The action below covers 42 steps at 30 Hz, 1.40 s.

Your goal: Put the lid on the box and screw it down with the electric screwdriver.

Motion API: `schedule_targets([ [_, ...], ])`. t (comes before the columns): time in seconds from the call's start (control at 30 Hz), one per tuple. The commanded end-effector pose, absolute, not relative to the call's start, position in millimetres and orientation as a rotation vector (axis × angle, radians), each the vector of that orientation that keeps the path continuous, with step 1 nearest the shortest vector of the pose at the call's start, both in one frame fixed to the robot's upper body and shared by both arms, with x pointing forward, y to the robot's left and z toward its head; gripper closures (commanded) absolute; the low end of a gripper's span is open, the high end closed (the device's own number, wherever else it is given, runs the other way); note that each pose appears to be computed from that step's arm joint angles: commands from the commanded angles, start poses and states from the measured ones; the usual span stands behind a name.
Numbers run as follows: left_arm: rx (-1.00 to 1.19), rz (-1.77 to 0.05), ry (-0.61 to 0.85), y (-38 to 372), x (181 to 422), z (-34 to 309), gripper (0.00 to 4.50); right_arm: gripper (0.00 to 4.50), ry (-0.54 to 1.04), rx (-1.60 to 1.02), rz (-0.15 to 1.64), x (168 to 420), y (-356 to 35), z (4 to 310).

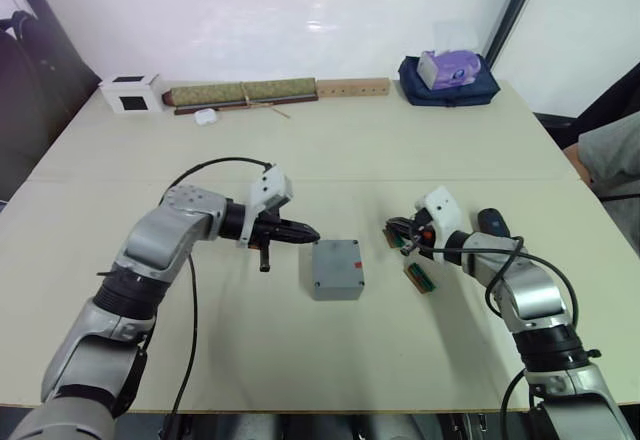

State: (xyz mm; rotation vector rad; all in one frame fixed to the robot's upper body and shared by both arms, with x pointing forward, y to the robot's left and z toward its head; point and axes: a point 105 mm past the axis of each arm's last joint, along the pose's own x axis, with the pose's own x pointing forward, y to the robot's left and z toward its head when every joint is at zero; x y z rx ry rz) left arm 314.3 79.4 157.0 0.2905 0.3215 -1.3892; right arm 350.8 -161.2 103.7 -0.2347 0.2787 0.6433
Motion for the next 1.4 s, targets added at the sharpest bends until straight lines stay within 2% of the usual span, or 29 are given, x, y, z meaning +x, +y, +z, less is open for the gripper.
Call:
schedule_targets([
  [0.03,0.326,-1.397,0.276,77.6,313.1,166.2,4.50,4.43,0.229,-0.240,0.653,352.5,-157.8,117.8],
  [0.43,0.323,-1.398,0.280,77.4,313.3,164.7,4.50,4.43,0.190,-0.231,0.657,351.3,-158.4,128.8],
  [0.8,0.322,-1.399,0.284,77.7,312.8,163.4,4.50,4.43,0.098,-0.229,0.669,346.7,-156.1,159.9],
  [0.97,0.303,-1.422,0.287,79.0,307.5,167.5,4.50,4.43,0.032,-0.234,0.718,331.1,-142.9,183.3],
  [1.07,0.308,-1.457,0.303,79.4,300.3,168.8,4.50,4.43,0.016,-0.197,0.824,302.7,-117.8,188.9],
  [1.23,0.318,-1.463,0.322,80.4,297.0,164.4,4.50,4.43,0.060,-0.198,0.875,282.5,-102.0,175.7],
  [1.4,0.316,-1.456,0.325,79.9,298.0,162.2,4.50,4.43,0.084,-0.173,0.879,278.3,-91.8,162.6],
])
